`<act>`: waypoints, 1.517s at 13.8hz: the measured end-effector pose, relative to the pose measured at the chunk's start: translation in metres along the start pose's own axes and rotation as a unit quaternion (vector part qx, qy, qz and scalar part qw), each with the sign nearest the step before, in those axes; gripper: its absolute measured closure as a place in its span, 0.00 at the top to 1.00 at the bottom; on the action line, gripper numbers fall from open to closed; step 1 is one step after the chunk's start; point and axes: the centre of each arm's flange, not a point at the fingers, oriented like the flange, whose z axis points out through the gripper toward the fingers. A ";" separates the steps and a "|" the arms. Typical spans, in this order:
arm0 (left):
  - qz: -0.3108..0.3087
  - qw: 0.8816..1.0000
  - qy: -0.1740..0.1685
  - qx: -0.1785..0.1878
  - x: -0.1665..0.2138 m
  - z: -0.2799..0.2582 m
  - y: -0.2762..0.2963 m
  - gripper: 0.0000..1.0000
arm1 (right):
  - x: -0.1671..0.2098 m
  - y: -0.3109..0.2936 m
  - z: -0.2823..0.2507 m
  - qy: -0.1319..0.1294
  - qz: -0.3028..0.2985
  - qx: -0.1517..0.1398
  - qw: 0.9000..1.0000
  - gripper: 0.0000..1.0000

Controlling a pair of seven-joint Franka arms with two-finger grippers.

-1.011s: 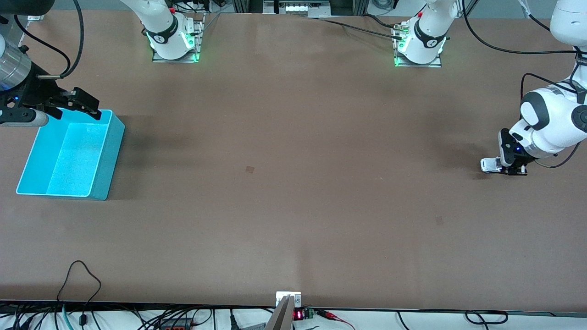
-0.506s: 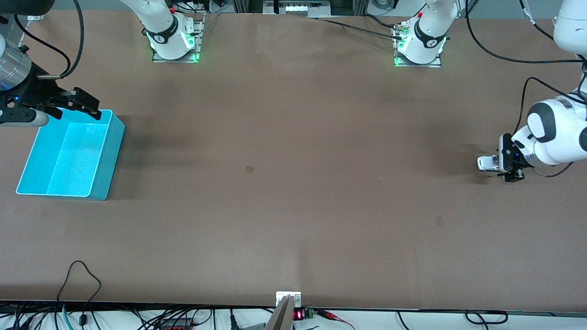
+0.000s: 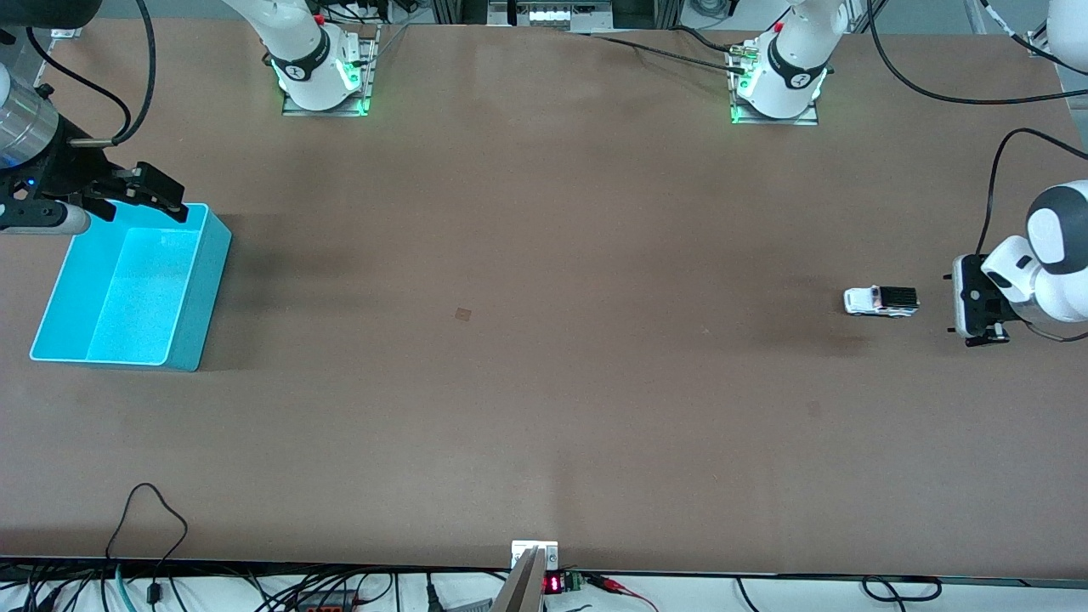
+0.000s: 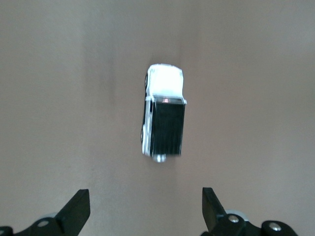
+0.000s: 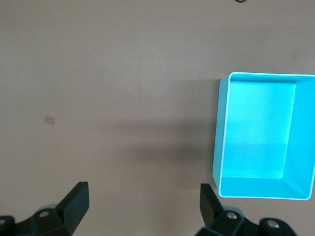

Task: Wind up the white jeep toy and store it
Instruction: 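Open the left gripper to release the jeep and lift away, then hold the left gripper raised while the jeep rolls toward the bin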

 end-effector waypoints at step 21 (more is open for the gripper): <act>-0.629 0.771 0.032 0.100 0.183 -0.215 0.101 1.00 | 0.000 0.000 0.000 0.000 0.000 0.000 1.000 1.00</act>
